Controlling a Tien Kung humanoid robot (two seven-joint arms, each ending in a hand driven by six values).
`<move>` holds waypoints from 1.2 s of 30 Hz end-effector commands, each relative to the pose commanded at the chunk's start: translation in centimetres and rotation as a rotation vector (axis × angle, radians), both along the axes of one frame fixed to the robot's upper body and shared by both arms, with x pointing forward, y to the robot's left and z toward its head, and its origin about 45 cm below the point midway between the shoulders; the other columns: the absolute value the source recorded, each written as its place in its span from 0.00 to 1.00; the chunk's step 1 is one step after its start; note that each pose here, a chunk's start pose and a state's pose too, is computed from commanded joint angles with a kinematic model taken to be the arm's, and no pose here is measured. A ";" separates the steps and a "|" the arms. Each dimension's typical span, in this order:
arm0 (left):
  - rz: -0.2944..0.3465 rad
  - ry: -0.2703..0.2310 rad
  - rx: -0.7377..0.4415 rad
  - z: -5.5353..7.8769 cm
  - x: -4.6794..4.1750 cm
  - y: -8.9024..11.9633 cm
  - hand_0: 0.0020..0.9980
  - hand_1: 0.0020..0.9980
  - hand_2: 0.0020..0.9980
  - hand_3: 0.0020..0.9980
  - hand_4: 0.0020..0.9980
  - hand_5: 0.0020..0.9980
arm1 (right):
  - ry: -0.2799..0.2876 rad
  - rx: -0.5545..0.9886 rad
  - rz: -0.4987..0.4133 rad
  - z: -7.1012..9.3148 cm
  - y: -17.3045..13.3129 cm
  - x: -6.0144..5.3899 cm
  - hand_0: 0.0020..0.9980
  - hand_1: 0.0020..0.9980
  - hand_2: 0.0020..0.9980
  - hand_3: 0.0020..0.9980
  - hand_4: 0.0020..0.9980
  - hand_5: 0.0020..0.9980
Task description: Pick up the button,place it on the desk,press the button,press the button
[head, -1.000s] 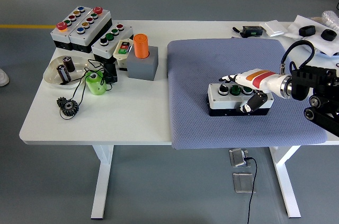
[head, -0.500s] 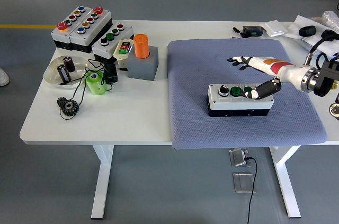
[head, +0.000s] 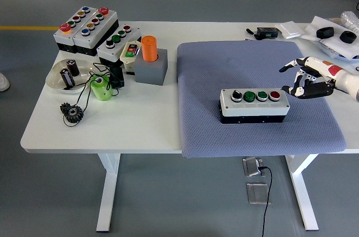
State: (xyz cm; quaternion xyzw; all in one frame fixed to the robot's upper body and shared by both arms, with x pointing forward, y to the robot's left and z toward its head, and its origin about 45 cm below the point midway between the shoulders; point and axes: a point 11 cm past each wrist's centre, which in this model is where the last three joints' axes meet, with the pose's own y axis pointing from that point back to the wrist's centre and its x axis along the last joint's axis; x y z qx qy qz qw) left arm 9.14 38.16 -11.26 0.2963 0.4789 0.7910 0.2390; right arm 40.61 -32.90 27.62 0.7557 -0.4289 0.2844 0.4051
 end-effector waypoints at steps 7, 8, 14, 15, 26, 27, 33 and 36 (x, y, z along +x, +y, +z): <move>0.001 -0.004 -0.001 0.0 0.21 0.0 0.66 0.70 0.73 0.51 0.31 0.98 | 0.062 -0.069 0.011 -1.3 0.1 -0.6 0.03 0.00 0.10 0.74 0.63 0.38; 0.001 -0.004 -0.001 0.0 0.21 0.0 0.66 0.70 0.73 0.51 0.31 0.97 | 0.063 -0.070 0.011 -1.3 0.1 -0.6 0.03 0.00 0.10 0.75 0.63 0.39; 0.000 -0.009 -0.002 0.1 0.54 -0.1 0.66 0.70 0.73 0.51 0.31 0.97 | 0.068 -0.082 0.019 -1.7 0.9 -0.3 0.03 0.00 0.09 0.76 0.63 0.40; 0.000 -0.009 -0.002 0.1 0.54 -0.1 0.66 0.70 0.73 0.51 0.31 0.97 | 0.068 -0.082 0.019 -1.8 1.0 -0.2 0.03 0.00 0.09 0.76 0.63 0.40; -0.002 -0.007 -0.003 0.0 0.42 -0.2 0.66 0.70 0.73 0.51 0.31 0.97 | 0.080 -0.085 0.022 -2.4 1.5 -0.3 0.03 0.00 0.10 0.76 0.62 0.41; -0.003 -0.006 -0.003 0.0 0.41 -0.2 0.66 0.70 0.73 0.51 0.31 0.97 | 0.081 -0.089 0.021 -2.5 1.5 -0.2 0.03 0.00 0.10 0.76 0.62 0.41; -0.004 -0.005 -0.004 0.0 0.37 -0.2 0.66 0.70 0.73 0.51 0.31 0.97 | 0.085 -0.094 0.016 -2.7 1.6 -0.1 0.03 0.00 0.10 0.76 0.62 0.41; -0.004 -0.004 -0.004 0.0 0.36 -0.2 0.66 0.70 0.73 0.51 0.31 0.97 | 0.094 -0.105 0.013 -3.0 1.4 -0.1 0.03 0.00 0.10 0.76 0.62 0.41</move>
